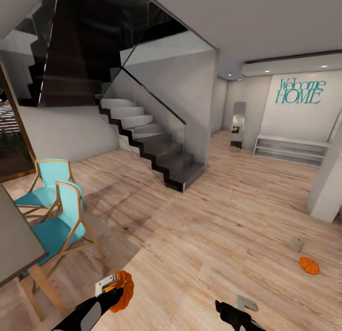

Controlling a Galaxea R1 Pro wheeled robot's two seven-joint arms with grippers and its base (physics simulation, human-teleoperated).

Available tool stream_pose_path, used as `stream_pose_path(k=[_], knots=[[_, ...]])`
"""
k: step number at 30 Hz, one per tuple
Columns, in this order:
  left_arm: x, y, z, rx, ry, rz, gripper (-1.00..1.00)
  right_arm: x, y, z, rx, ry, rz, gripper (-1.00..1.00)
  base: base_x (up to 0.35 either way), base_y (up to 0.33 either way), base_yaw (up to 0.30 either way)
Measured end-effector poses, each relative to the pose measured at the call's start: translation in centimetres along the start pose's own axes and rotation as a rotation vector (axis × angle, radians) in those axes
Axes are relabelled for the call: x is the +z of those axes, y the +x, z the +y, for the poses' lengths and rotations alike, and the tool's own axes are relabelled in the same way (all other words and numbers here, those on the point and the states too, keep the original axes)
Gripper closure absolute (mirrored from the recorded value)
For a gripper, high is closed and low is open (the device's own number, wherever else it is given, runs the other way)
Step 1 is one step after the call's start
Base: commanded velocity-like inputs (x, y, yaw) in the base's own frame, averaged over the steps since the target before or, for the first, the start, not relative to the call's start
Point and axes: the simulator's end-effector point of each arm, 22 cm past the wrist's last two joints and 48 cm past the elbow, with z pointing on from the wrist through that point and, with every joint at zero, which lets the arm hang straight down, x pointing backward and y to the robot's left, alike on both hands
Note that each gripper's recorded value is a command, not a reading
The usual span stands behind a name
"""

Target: Place each of the two pumpkins and all three candles from the living room inside a cabinet in the living room (use any cabinet), then make sure every cabinet is closed, and position the cauldron so it is next to a table in the living room.

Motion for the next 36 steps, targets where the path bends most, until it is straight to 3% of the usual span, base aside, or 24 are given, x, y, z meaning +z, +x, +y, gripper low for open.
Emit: stream_pose_path(k=[8,21,27,36], knots=[[0.01,0.1,-0.18,0.0,0.002,0.001,1.0,0.0,0.22,-0.2,0.0,0.002,0.015,-1.0,0.343,0.0,-0.256],[0.07,0.23,-0.12,0.0,0.001,0.004,1.0,0.05,0.25,-0.28,0.004,0.002,0.016,-1.0,0.343,0.0,-0.121],[0.17,0.42,-0.03,0.001,-0.002,0.008,1.0,0.11,0.45,-0.36,0.045,0.001,0.019,-1.0,0.343,0.0,-0.251],[0.32,0.68,0.1,0.0,-0.004,0.013,1.0,0.21,0.86,-0.43,0.052,0.001,0.028,-1.0,0.343,0.0,-0.253]])
